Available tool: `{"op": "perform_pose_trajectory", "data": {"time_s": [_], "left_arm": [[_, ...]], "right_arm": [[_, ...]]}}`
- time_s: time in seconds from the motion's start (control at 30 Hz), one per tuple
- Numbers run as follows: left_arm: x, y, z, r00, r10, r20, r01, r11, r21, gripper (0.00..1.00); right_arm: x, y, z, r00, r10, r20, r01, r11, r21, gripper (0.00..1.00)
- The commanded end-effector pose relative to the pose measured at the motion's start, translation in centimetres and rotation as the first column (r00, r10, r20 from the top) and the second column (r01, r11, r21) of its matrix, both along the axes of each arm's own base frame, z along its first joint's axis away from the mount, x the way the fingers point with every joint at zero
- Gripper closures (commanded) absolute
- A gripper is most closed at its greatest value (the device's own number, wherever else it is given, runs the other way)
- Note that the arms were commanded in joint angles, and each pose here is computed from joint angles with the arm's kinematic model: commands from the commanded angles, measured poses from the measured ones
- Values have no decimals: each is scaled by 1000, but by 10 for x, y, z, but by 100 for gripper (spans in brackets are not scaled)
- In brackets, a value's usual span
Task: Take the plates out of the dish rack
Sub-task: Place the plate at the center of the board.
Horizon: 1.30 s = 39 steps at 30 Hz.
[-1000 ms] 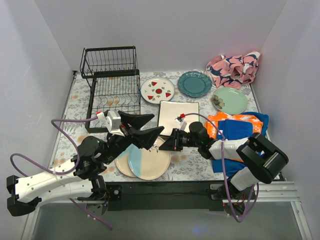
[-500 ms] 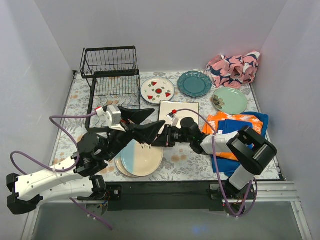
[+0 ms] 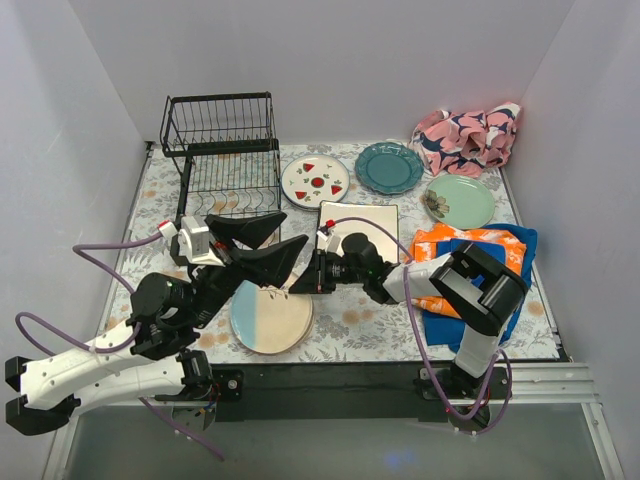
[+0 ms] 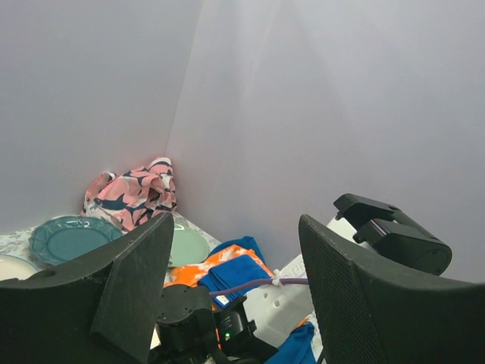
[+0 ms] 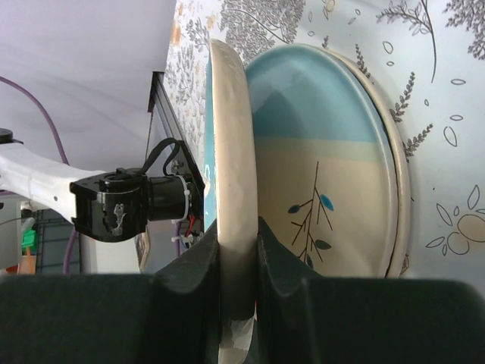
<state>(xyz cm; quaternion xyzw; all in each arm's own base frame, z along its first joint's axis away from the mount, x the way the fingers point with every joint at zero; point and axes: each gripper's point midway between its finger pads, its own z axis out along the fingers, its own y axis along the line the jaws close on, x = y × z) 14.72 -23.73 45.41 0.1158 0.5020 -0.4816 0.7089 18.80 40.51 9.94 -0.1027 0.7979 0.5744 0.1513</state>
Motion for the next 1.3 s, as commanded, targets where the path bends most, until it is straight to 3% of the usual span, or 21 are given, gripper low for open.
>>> {"op": "perform_pose_trajectory", "data": {"time_s": [0.0, 0.13, 0.27, 0.37, 0.67, 1.03, 1.27], "left_arm": [[5, 1, -6, 1000, 28, -6, -27, 999, 17, 35], [5, 0, -8, 1000, 30, -7, -29, 999, 22, 35], [7, -4, -11, 999, 30, -11, -29, 999, 32, 35], [8, -5, -13, 999, 31, -14, -31, 999, 37, 35], [8, -3, -13, 999, 36, -14, -35, 999, 36, 35], [6, -4, -10, 1000, 27, -10, -27, 999, 32, 35], [6, -4, -9, 1000, 25, -9, -25, 999, 29, 35]], "right_arm": [[7, 20, 51, 996, 9, 87, -23, 987, 157, 99], [6, 18, 42, 997, 4, 76, -14, 990, 138, 96], [5, 12, 36, 997, -11, 82, 1, 993, 118, 76], [7, 7, 27, 995, -29, 93, 22, 997, 74, 68], [11, -8, 8, 991, -70, 114, 76, 996, -48, 58], [23, -22, -4, 979, -100, 177, 135, 972, -194, 58], [25, -24, -7, 975, -98, 201, 143, 965, -222, 65]]}}
